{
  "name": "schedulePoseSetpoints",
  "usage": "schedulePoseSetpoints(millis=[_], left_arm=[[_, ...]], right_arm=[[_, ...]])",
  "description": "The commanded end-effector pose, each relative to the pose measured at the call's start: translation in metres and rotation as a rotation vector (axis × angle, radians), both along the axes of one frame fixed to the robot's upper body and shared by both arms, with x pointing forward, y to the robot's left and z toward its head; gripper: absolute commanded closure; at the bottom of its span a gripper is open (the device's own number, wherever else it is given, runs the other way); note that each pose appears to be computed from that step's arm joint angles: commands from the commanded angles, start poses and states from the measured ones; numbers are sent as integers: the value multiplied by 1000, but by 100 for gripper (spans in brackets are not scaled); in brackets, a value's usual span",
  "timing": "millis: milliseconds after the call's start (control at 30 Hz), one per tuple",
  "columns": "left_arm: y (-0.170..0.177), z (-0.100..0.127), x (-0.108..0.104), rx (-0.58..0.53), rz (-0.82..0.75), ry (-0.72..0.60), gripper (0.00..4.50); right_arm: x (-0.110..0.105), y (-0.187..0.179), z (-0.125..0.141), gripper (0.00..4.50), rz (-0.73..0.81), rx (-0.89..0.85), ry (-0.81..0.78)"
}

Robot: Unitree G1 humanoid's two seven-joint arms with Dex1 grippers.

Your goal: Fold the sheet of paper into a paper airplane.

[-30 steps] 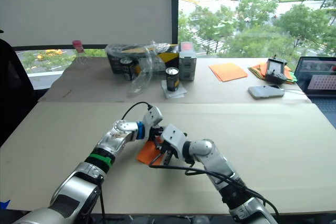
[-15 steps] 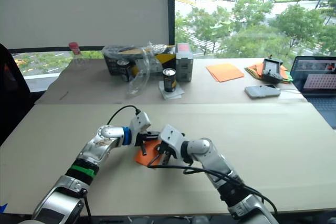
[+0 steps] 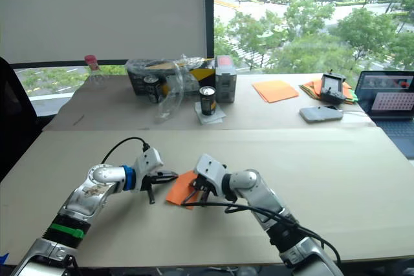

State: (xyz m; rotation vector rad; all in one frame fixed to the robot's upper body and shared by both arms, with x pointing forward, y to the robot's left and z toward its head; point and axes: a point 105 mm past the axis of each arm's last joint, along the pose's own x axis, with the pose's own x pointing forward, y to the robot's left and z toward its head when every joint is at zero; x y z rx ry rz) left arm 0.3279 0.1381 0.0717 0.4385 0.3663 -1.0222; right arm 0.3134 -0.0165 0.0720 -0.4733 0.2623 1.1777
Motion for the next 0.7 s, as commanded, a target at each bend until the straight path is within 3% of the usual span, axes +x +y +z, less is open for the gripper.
schedulePoseSetpoints(millis=[33, 167, 233, 300, 500, 700], left_arm=[[11, -9, -5, -15, 57, 100, 447], [14, 12, -3, -95, 65, 102, 447], [17, 17, -14, -83, -17, 115, 447], [21, 15, -29, -49, -105, 144, 447], [29, 9, -37, -7, -143, 190, 447], [8, 5, -50, -33, -239, 245, 447]], right_arm=[[-4, -4, -17, 450, 5, -52, 42], [1, -7, -1, 450, 2, -46, -34], [3, -11, 7, 450, -8, -52, -87], [2, -12, 17, 450, -17, -21, -115], [9, -31, 67, 450, -71, 91, -246], [33, -81, 84, 450, -247, -16, -309]])
